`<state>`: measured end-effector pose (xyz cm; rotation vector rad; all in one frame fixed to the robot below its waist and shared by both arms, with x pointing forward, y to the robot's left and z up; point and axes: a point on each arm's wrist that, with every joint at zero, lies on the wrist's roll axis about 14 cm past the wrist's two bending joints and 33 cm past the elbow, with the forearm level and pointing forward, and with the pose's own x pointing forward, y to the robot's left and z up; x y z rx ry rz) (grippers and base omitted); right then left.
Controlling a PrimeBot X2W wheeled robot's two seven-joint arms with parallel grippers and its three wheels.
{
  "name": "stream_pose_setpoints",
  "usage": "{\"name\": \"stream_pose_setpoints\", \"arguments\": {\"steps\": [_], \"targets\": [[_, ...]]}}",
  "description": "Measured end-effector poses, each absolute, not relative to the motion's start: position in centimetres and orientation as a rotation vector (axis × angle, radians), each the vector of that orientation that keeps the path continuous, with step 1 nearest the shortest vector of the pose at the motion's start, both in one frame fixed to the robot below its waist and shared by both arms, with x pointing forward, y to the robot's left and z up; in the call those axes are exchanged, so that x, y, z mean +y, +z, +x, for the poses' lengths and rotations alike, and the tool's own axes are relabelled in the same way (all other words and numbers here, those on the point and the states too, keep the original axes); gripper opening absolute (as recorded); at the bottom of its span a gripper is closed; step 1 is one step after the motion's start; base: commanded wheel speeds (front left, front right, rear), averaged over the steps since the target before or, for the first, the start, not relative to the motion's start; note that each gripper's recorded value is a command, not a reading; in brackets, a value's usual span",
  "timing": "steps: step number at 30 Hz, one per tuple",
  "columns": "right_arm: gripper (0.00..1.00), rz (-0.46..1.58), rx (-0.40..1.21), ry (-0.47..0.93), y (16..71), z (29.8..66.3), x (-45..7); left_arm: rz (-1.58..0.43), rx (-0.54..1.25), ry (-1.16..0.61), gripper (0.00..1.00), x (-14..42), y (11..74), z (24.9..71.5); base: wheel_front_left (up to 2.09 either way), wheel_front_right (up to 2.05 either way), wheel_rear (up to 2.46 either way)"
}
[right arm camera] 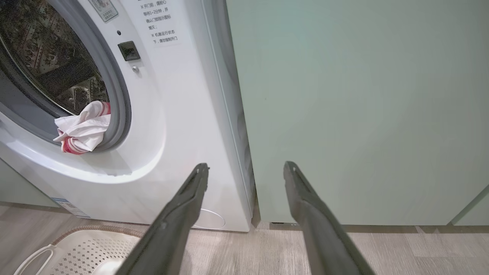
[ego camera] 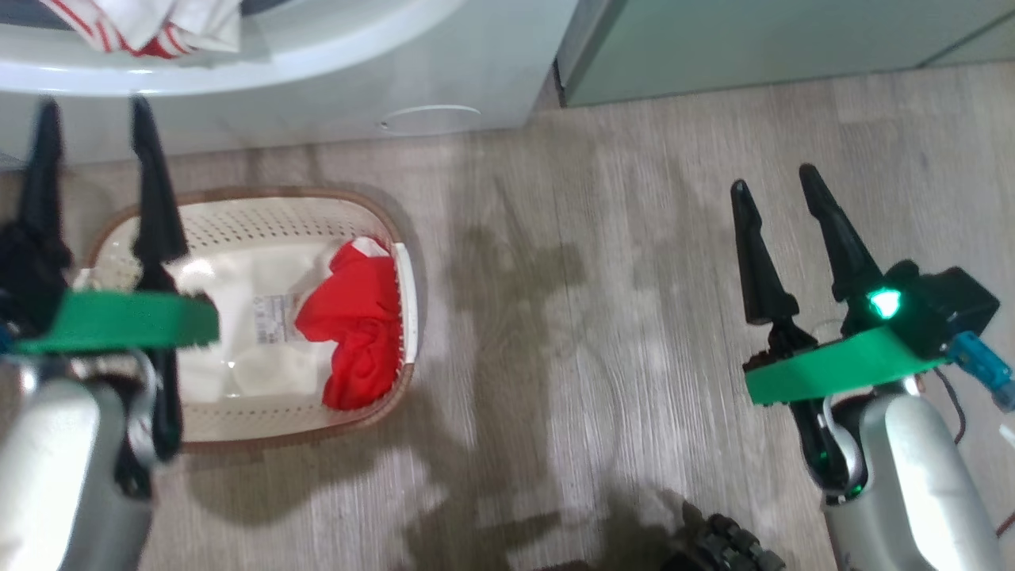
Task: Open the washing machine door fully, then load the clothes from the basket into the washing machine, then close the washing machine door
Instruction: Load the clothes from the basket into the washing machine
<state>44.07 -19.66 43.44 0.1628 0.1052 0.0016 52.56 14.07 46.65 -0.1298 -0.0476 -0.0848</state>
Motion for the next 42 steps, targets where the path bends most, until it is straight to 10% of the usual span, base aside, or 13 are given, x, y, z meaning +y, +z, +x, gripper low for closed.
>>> {"name": "stream_pose_setpoints", "arguments": {"steps": [42], "targets": [[1.0, 0.178, 0.132, 0.066, 44.2, 43.2, -17.3, -0.082, 0.113, -0.1, 1.0, 14.4, 44.8, 46.3, 0.0, 0.0, 0.0]]}}
